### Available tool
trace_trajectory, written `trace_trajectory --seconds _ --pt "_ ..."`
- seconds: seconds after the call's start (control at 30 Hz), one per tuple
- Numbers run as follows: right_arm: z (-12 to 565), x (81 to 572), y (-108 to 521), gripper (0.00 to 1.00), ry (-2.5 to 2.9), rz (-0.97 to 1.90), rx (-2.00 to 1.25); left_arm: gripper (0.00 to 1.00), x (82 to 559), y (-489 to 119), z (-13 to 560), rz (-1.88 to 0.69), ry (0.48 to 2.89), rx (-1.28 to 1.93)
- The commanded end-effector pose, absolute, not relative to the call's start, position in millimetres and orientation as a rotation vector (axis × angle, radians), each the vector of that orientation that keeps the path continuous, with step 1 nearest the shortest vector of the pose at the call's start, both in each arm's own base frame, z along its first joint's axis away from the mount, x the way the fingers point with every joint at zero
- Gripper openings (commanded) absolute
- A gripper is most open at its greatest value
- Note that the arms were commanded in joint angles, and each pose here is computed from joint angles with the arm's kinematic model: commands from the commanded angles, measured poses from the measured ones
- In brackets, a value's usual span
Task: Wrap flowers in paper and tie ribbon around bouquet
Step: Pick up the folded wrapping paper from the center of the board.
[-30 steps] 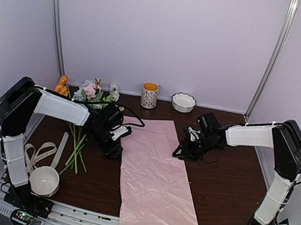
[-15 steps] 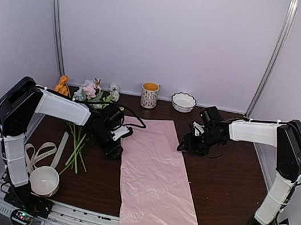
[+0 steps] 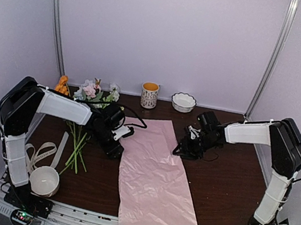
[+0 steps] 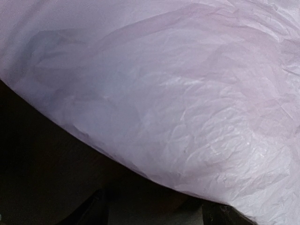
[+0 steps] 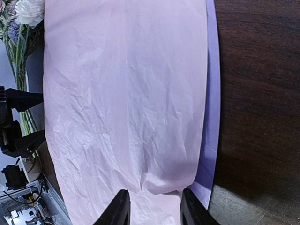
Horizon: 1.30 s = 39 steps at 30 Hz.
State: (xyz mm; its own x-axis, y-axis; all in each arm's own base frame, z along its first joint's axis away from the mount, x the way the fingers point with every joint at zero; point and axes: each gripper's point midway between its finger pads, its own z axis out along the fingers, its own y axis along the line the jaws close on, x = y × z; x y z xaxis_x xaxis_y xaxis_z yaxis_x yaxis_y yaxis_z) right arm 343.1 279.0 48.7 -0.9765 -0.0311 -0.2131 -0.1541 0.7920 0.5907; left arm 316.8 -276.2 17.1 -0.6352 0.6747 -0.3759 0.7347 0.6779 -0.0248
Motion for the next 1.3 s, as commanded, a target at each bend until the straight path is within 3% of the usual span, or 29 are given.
trace_trajectory --seconds 0.0,0.3,0.5,0.67,0.77,0.9,1.27 --pt "66.3 345.0 290.6 0.36 2.711 1.078 -0.132 0.72 310.0 -272.2 0.7 -0.245 2.602 1.151" --pt "53.0 337.8 287.1 0.33 2.746 1.061 -0.111 0.72 308.5 -272.1 0.4 -0.249 2.604 1.154" --pt "48.1 331.3 280.4 0.18 2.766 1.025 -0.11 0.72 308.6 -272.8 0.0 -0.255 2.601 1.159" --pt "35.0 327.6 269.7 0.0 2.803 0.928 -0.11 0.72 308.2 -275.0 0.5 -0.273 2.596 1.158" --pt "35.6 326.1 270.5 0.0 2.793 0.944 -0.109 0.72 307.3 -275.3 1.4 -0.281 2.598 1.161" --pt "65.4 326.1 274.1 0.0 2.709 0.992 -0.136 0.72 313.3 -274.7 18.7 -0.312 2.569 1.125" --pt "189.5 297.9 313.3 0.0 2.39 1.019 -0.428 0.74 322.6 -305.0 163.9 -0.586 2.232 1.067"
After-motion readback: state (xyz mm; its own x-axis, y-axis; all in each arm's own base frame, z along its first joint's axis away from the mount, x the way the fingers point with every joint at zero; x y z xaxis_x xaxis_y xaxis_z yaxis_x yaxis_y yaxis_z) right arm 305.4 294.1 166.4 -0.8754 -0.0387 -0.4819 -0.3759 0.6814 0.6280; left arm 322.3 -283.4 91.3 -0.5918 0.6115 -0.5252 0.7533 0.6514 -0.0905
